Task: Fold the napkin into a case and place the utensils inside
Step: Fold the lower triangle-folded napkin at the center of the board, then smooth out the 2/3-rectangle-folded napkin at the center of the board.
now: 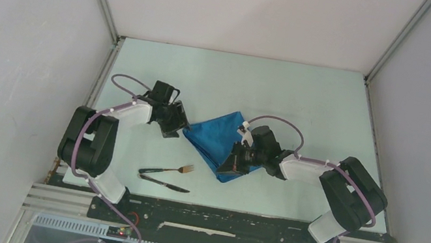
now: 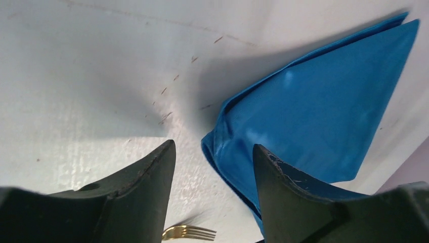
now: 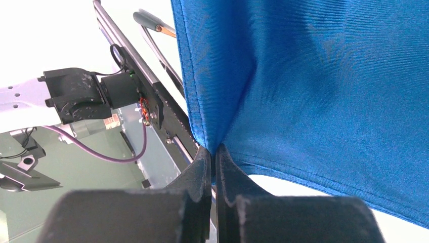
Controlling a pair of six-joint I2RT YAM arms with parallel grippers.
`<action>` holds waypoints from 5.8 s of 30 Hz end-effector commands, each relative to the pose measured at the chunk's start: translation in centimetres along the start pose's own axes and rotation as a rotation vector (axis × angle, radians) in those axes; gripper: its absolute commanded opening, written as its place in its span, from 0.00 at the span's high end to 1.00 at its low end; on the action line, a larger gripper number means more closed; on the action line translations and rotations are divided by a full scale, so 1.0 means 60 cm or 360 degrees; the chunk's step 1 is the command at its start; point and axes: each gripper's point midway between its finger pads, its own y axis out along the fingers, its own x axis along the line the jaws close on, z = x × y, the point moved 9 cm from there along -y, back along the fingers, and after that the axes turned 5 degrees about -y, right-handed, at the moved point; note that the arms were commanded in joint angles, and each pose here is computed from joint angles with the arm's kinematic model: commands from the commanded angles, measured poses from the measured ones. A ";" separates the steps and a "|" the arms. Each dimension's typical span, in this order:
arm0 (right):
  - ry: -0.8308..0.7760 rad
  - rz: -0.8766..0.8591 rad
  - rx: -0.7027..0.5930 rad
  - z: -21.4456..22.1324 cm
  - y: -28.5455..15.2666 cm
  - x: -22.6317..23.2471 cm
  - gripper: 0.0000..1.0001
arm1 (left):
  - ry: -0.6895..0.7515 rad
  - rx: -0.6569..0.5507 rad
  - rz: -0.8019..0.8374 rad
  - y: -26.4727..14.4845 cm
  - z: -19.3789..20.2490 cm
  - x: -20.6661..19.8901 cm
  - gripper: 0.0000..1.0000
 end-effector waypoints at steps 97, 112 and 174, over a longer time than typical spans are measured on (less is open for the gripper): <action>0.0146 0.0101 -0.0127 -0.042 -0.074 -0.131 1.00 | 0.0278 -0.0082 0.0416 -0.001 -0.007 -0.215 0.85; 0.0136 0.0097 -0.0122 -0.051 -0.076 -0.131 1.00 | 0.0128 0.0064 0.0554 0.078 -0.006 -0.228 0.99; 0.0043 0.0476 -0.0069 -0.038 -0.071 -0.087 0.54 | 0.0030 0.0034 0.0594 0.152 -0.031 -0.191 1.00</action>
